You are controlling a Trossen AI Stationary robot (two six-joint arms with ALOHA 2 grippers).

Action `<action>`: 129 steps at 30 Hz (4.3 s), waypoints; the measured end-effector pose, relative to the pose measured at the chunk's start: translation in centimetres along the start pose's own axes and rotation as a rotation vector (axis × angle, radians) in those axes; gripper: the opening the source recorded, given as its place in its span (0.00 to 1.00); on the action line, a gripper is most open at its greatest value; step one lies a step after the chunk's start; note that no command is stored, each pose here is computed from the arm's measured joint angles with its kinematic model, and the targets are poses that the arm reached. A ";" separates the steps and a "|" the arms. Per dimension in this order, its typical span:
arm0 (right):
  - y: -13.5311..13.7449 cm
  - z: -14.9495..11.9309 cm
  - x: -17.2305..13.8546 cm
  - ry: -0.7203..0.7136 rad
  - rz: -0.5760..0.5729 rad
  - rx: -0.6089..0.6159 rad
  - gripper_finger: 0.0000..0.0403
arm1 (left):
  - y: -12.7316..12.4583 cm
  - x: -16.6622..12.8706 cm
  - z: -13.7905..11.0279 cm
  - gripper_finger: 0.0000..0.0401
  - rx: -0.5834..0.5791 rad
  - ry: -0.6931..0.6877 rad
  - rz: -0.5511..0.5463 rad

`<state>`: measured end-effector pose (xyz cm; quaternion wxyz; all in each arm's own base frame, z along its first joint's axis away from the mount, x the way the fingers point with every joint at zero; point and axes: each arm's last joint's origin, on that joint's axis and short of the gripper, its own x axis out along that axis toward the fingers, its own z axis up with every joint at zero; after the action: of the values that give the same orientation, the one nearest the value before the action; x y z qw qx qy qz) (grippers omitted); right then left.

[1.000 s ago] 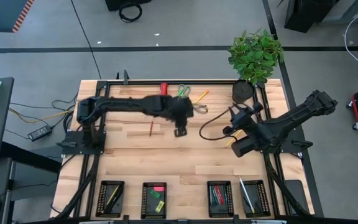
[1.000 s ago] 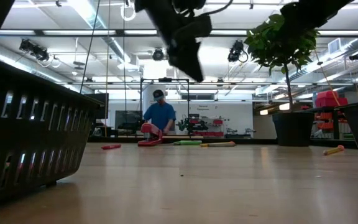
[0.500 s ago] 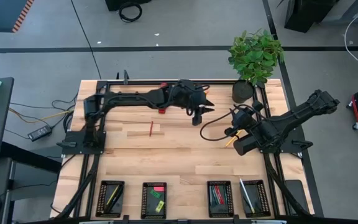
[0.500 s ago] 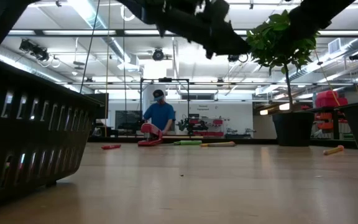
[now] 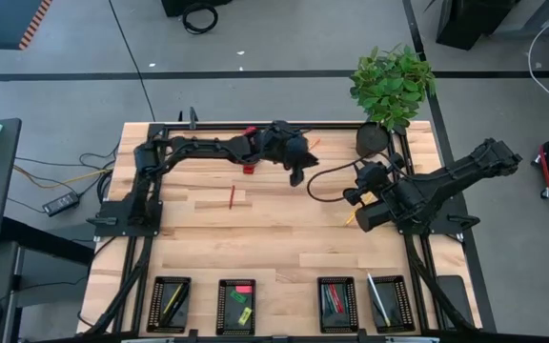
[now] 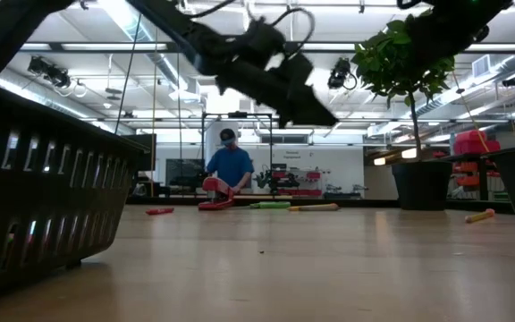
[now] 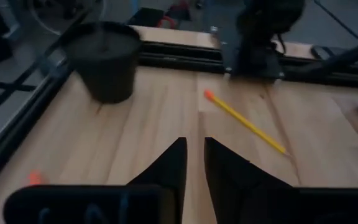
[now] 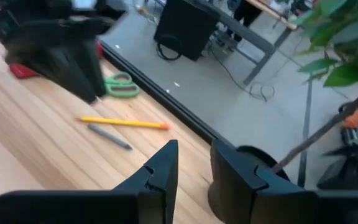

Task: Sort crayons/erasers/pens/pencils in bins
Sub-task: Put the bottom yellow pencil into the right black bin

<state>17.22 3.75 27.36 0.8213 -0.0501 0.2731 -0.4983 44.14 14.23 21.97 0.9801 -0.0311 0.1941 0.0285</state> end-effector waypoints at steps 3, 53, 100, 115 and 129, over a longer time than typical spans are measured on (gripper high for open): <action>-0.1 0.1 0.4 0.017 -0.016 -0.022 0.25 | 0.5 -2.4 -1.4 0.12 -0.071 -0.059 0.028; 5.3 -7.6 7.3 0.758 0.828 -0.953 0.25 | 3.8 -13.2 -0.6 0.03 0.224 -0.184 -0.051; 8.1 -9.4 8.7 0.794 0.883 -0.752 0.13 | 2.9 -12.7 -1.2 0.05 0.246 -0.121 -0.087; 9.7 -4.3 8.1 0.693 0.878 -0.503 0.09 | 2.9 -12.7 -1.2 0.06 0.245 -0.120 -0.087; 7.6 6.4 2.9 0.961 0.630 0.081 0.09 | 2.8 -12.7 -1.2 0.05 0.247 -0.122 -0.090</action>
<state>27.46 3.89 28.94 0.7151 0.2971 0.5981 -0.2066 31.78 16.35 25.56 0.9867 0.0830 0.1345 -0.0376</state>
